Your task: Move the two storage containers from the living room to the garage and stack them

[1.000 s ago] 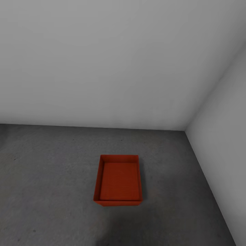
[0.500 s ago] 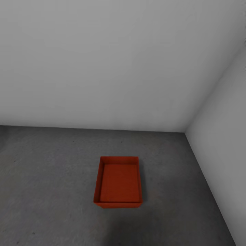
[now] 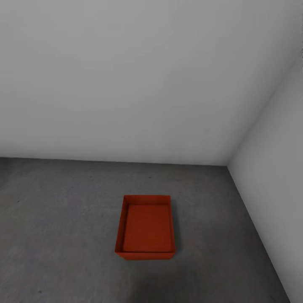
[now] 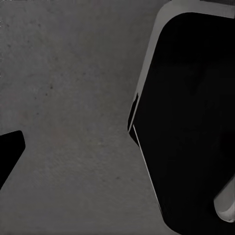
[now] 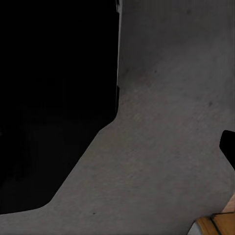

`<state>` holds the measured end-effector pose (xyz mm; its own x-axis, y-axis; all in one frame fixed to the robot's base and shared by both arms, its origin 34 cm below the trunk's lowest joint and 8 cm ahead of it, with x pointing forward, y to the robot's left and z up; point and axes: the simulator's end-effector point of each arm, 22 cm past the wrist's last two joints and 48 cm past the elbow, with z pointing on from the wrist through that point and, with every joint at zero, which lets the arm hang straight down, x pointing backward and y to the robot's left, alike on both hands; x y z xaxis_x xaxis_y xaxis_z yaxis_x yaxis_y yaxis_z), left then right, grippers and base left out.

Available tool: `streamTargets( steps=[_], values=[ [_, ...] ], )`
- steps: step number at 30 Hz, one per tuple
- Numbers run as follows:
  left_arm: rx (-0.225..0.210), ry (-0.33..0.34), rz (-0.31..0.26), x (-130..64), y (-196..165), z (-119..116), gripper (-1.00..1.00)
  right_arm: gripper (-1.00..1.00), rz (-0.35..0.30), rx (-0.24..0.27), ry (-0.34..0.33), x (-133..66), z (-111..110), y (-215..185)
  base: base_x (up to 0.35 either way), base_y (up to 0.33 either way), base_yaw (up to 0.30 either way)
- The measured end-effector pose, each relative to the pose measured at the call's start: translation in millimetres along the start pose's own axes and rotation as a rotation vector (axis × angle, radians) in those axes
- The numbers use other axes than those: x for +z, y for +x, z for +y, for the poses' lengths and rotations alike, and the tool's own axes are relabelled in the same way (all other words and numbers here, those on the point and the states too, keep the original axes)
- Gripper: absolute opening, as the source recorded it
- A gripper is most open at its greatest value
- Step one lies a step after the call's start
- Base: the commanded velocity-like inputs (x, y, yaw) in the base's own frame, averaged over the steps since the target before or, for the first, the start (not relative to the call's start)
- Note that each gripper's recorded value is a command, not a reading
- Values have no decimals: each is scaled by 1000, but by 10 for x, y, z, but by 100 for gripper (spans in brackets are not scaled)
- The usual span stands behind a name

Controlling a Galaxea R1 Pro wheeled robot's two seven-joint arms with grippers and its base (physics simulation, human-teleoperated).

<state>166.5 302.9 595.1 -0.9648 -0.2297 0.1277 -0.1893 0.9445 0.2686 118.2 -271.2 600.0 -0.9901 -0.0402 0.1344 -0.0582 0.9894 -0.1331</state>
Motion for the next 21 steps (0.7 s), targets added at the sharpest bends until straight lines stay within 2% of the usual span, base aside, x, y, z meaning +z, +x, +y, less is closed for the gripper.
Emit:
streamTargets(
  steps=[12, 21],
  values=[
    [0, 22, -20, -45, -67, -132, 100, 100, -13, 2, 3, -9, -20, -59, 0, 0, 0],
    [-5, 27, -14, -57, -33, -179, 100, 100, -11, 2, 6, -7, -49, -60, -3, 0, 0]
  ],
)
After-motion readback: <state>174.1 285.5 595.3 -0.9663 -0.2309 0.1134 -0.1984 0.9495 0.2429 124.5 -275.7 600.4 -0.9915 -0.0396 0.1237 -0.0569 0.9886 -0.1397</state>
